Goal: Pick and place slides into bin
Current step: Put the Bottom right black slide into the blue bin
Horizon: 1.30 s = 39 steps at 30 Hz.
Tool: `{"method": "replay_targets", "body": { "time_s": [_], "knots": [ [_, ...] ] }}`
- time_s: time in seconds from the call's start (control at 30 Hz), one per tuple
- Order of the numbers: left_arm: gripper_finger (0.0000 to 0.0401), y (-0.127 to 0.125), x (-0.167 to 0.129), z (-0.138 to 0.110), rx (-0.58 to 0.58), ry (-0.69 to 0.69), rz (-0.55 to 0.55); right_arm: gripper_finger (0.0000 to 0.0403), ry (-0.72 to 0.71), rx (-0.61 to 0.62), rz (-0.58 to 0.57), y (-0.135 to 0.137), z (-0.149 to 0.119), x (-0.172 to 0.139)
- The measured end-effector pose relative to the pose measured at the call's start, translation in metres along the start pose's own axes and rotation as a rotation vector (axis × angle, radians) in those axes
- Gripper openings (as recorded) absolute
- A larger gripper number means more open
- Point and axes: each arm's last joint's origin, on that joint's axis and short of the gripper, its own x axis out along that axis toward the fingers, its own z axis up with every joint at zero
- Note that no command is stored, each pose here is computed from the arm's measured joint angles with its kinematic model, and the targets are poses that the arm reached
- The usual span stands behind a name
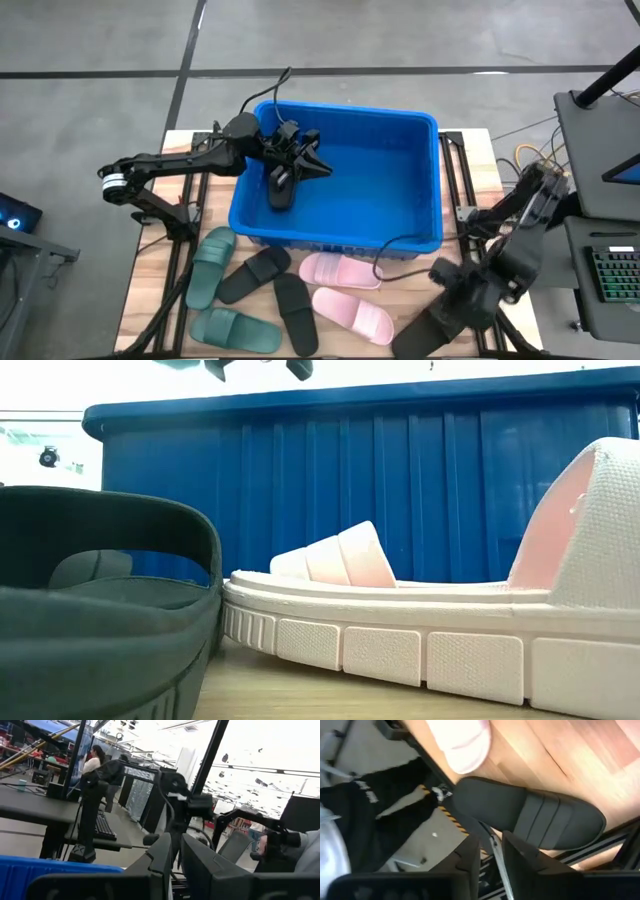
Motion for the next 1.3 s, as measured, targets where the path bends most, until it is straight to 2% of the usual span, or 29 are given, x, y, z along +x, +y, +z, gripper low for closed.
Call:
{"method": "replay_targets", "body": {
  "time_s": [0.33,0.5,0.77,1.1,1.2,1.3],
  "knots": [
    [0.0032,0.001,0.001,-0.001,-0.003,0.003,0.002,0.0195,0.159,0.033,-0.230,0.023,-0.008,0.070],
    [0.0032,0.001,0.001,-0.001,-0.004,0.006,-0.002,0.0232,0.201,0.044,-0.277,0.030,-0.011,0.093],
    [0.0032,0.001,0.001,-0.002,-0.005,0.011,-0.009,0.0249,0.175,0.132,-0.268,0.033,-0.012,0.099],
    [0.0034,0.005,0.000,-0.009,-0.061,0.072,0.020,0.0243,0.129,0.182,-0.284,0.035,-0.016,0.107],
    [0.0053,0.005,0.000,-0.010,-0.064,0.082,0.018,0.0243,0.127,0.175,-0.307,0.034,-0.018,0.113],
    [0.0091,0.005,0.000,-0.010,-0.064,0.082,0.016,0.0242,0.124,0.165,-0.332,0.034,-0.021,0.120]
  ]
}}
